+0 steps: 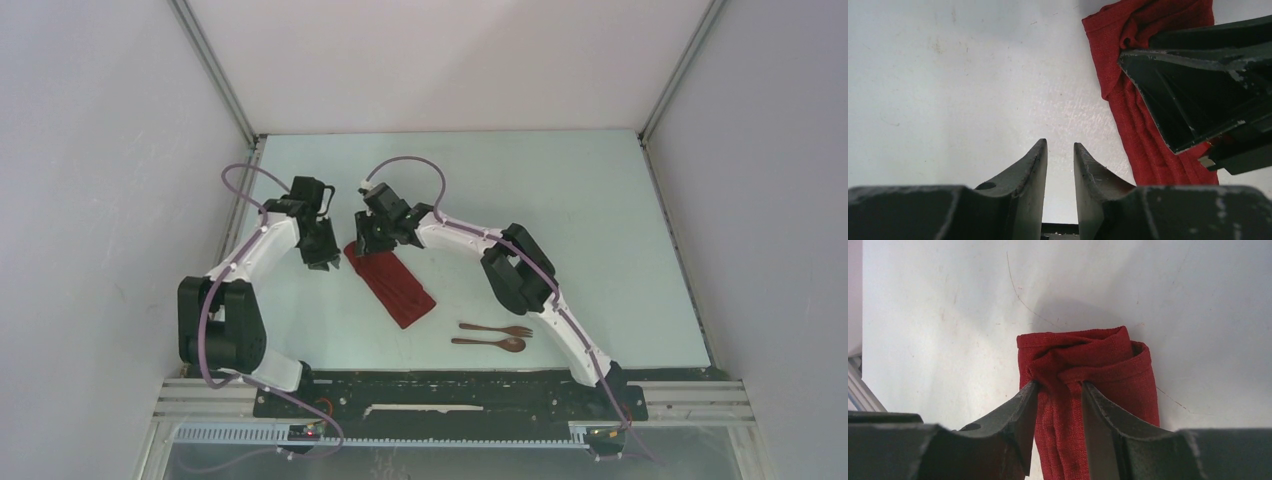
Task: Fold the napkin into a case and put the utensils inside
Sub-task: Stuff the top corner of the smaller-rectangle-folded napkin into the folded napkin.
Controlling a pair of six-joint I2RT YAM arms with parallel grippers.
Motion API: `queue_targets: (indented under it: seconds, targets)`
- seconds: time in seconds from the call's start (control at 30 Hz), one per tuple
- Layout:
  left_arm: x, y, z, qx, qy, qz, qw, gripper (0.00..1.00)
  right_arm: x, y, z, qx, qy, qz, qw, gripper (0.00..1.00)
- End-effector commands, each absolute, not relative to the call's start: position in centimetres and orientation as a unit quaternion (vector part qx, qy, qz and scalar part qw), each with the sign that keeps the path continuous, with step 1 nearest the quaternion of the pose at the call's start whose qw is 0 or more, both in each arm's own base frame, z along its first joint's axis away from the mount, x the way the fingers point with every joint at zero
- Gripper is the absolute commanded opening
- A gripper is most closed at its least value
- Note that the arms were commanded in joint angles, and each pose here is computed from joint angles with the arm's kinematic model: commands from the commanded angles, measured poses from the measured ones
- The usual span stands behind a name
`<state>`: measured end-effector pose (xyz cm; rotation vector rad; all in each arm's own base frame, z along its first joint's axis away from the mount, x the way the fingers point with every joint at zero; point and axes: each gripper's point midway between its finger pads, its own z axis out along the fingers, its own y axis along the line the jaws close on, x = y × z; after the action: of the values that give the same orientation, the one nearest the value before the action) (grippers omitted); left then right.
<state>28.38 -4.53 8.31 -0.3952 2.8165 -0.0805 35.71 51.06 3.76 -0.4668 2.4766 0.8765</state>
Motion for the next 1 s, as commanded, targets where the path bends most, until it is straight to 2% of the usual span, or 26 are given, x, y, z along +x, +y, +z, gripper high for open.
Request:
queue_targets:
  seconds: [0.0,0.07,0.23,0.3,0.47,0.63,0.97]
  targets:
    - [29.1,-5.1,9.6,-0.130,0.973,-0.057,0.183,0.32,36.0,50.0,1.1,-0.157,0.922,0.266,0.233,0.44]
    - [29.0,-5.3,9.3,-0.130,0.973,-0.063,0.180,0.32,36.0,50.1,1.0,-0.155,0.923,0.266,0.232,0.39]
    - [29.3,-6.6,8.6,-0.127,0.972,-0.096,0.173,0.42,36.1,50.7,3.0,-0.163,0.908,0.307,0.232,0.07]
    - [29.7,-7.0,8.4,-0.129,0.971,-0.106,0.171,0.42,36.2,51.0,5.1,-0.161,0.898,0.331,0.242,0.00]
    - [31.5,-8.1,8.1,-0.111,0.977,-0.093,0.158,0.42,36.5,50.9,8.5,-0.124,0.884,0.381,0.242,0.00]
    - [33.0,-8.0,7.4,-0.071,0.988,0.005,0.137,0.34,36.5,49.8,9.4,-0.073,0.877,0.415,0.231,0.00]
    - [33.8,-9.0,6.4,-0.015,0.988,0.089,0.124,0.31,36.9,48.7,9.7,-0.030,0.871,0.440,0.218,0.00]
